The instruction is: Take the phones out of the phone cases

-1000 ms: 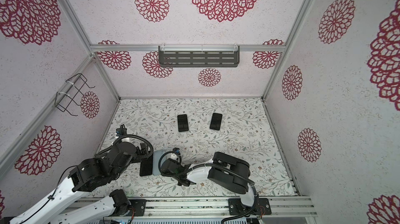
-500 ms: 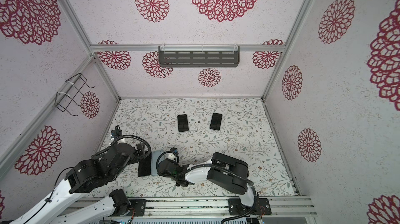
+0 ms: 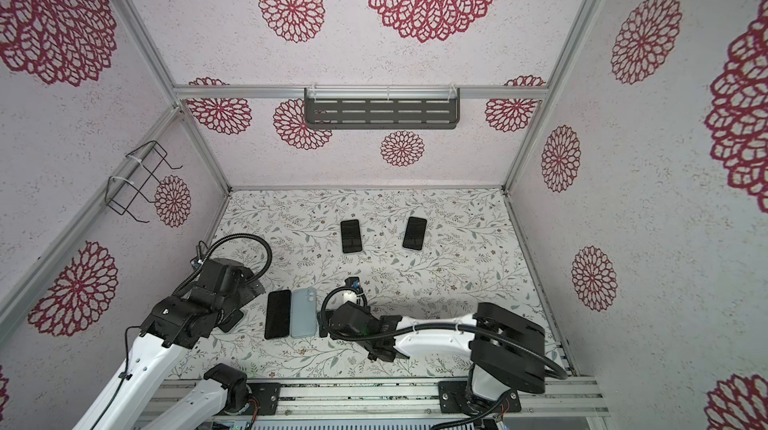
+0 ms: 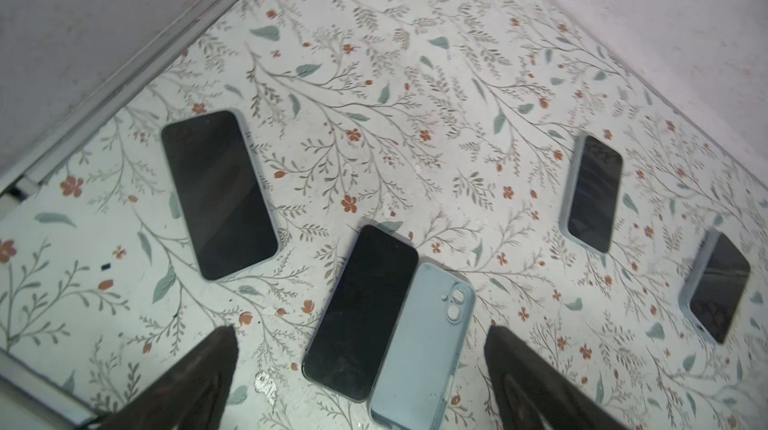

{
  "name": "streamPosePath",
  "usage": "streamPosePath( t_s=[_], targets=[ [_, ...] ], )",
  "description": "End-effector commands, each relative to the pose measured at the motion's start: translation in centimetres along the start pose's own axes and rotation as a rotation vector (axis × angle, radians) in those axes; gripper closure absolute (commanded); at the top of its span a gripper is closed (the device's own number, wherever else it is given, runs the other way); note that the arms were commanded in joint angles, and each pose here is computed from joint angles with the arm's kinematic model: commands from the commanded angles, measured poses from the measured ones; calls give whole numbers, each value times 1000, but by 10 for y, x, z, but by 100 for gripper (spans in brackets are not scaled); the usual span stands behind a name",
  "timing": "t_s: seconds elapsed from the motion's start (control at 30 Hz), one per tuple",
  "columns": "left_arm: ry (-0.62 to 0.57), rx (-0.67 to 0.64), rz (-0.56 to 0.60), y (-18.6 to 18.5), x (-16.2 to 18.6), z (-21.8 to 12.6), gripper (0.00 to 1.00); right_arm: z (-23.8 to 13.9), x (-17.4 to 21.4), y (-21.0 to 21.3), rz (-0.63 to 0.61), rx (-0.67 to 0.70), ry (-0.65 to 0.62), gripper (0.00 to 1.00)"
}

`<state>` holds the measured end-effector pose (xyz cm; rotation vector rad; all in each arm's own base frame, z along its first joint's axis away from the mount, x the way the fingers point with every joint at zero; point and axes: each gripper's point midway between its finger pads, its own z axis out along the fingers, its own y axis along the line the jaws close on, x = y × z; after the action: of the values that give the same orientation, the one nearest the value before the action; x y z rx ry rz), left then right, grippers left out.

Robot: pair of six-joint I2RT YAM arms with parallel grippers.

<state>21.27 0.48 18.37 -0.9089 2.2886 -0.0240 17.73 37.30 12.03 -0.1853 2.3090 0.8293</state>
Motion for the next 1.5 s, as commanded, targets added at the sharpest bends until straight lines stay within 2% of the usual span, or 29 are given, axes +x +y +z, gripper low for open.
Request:
streamPosePath(
  t_s=[0.0,0.17,0.3,0.5,0.77,1.03,1.3,1.37,1.47],
  targets=[
    [68,-38,-165,11,4,16,3,-21,-22,-23,-133,68,-21,1],
    [105,-195,-364,51,5,38,3,-44,-51,-41,-139,64,-60,1],
    [95,-280,-396,74,-2,53,3,-57,-65,-47,-134,49,-94,1],
    [147,-400,-411,106,-5,77,3,-59,-72,-43,-160,16,-92,1],
    [219,-426,-441,122,-7,110,3,-38,-86,-24,-245,-33,-34,1],
    [297,-369,-430,117,-6,144,3,-12,-97,2,-304,-88,10,1],
    [319,-371,-463,125,-6,157,3,6,-92,7,-318,-100,46,1],
    [322,-346,-475,123,-8,161,0,9,-89,6,-319,-99,55,1],
    [336,-330,-484,123,-8,165,2,13,-89,4,-322,-95,60,1]
  ],
)
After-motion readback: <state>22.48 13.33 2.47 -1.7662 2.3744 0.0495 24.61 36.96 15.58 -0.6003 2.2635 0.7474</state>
